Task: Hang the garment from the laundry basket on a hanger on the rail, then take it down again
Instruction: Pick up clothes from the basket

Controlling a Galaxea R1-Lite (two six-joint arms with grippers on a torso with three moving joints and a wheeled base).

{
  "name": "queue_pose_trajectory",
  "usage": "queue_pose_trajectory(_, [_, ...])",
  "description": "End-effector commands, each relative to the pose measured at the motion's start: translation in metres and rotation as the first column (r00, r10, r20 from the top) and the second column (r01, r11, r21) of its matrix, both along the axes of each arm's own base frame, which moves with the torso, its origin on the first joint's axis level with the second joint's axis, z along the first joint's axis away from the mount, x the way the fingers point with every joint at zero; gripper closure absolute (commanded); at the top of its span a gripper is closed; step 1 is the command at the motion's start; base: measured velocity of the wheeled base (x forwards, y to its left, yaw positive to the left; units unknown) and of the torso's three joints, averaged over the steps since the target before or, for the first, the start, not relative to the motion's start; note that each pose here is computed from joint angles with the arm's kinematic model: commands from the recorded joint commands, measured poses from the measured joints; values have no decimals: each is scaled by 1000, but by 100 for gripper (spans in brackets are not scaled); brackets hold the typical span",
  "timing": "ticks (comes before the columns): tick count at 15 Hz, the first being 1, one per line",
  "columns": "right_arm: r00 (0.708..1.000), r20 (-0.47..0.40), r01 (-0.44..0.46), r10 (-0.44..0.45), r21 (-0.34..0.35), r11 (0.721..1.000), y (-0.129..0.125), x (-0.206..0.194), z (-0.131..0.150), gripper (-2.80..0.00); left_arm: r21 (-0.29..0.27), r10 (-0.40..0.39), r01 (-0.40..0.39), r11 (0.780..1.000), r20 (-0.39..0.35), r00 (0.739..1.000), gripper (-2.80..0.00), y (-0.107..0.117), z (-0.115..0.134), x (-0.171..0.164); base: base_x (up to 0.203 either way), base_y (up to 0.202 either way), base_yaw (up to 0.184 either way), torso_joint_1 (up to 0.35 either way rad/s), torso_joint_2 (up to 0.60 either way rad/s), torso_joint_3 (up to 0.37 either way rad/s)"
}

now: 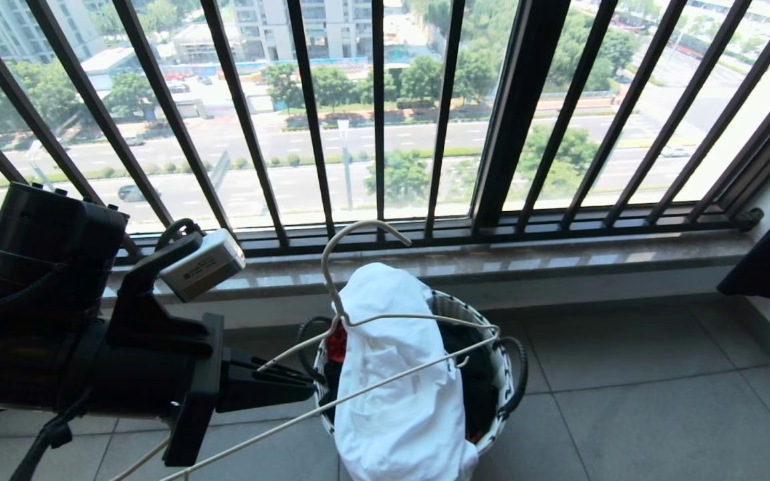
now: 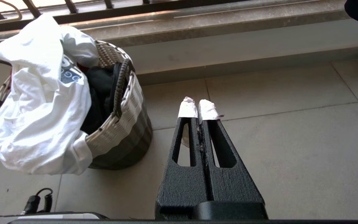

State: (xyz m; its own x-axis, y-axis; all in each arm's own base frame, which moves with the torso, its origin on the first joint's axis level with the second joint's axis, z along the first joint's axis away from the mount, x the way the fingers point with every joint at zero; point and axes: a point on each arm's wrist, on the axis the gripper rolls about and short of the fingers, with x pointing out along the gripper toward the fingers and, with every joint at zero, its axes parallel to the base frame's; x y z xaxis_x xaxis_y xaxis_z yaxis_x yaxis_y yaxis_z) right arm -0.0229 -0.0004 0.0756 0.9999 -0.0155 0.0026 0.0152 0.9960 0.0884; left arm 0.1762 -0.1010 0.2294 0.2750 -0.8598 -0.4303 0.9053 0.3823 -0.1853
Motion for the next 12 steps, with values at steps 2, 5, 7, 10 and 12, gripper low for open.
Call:
queue_pose_trajectory(2, [1000,-3,0,0,0,1000,0,0,0,0,-2,-4,4,1000,-1,1000,0,0,0,0,0,0,0,6,3,-196])
queue_pose_trajectory(5, [1000,-3,0,0,0,1000,0,0,0,0,-3,-4,4,1000,2,1000,0,0,1,-1,0,0,0,4,6,-197])
queue_pose_trajectory(7, [1000,-3,0,0,0,1000,0,0,0,0,-6,3,-3,1000,10,1000,0,2,2,-1,0,0,0,3,3,-191])
queue_pose_trajectory(10, [1000,-3,0,0,0,1000,0,0,0,0,-10,14,-14,1000,21,1000,0,5,5,-2,0,0,0,1,4,-194])
queue_pose_trajectory(12, [1000,-3,0,0,-1,1000,0,0,0,0,-18,18,-18,1000,30,999,0,6,8,-4,0,0,0,3,2,-163])
